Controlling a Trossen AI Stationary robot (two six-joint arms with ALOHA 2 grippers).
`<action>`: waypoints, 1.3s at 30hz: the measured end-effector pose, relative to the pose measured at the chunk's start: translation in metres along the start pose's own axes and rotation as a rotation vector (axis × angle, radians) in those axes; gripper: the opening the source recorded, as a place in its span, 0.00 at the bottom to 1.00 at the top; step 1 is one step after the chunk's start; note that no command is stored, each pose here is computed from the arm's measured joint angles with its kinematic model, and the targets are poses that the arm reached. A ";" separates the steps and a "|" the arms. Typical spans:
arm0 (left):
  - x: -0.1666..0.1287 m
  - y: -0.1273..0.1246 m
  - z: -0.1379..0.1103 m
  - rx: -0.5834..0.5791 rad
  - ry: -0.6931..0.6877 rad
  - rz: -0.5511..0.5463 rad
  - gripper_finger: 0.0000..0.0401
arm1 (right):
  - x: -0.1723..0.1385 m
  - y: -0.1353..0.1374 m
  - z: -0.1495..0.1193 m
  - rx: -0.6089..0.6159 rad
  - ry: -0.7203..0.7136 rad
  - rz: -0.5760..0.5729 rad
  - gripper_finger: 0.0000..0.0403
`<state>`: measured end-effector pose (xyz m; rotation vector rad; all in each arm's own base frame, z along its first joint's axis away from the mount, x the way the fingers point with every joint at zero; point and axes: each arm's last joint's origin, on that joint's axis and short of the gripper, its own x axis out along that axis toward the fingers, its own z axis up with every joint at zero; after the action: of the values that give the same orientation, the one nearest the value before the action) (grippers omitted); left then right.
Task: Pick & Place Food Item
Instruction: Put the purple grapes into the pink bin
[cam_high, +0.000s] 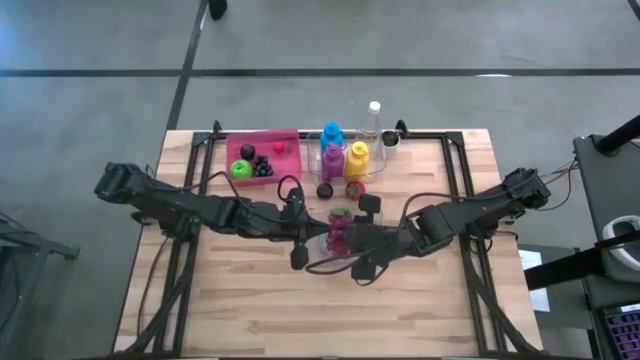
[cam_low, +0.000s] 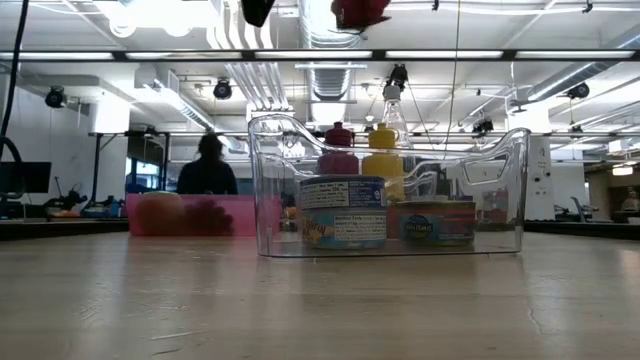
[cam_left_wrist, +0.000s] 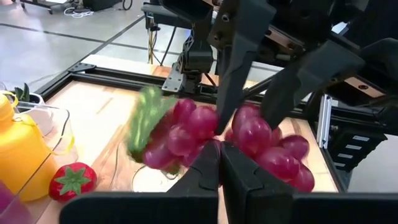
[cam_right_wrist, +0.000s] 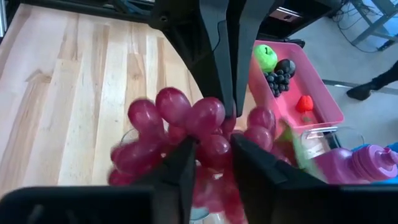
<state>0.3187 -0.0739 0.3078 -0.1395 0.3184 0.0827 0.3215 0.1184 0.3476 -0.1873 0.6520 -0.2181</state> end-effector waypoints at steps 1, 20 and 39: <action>0.000 0.000 0.000 -0.001 0.000 0.000 0.00 | 0.000 0.000 0.000 0.000 0.001 -0.001 0.26; 0.000 0.021 0.005 -0.016 0.013 0.064 0.00 | -0.016 -0.005 0.005 -0.013 -0.031 0.002 0.52; -0.029 0.048 0.017 -0.057 -0.004 0.325 0.00 | -0.093 -0.056 0.016 -0.033 -0.186 0.007 0.64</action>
<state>0.2912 -0.0260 0.3276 -0.1433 0.3323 0.4140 0.2519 0.0905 0.4274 -0.2335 0.4711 -0.1807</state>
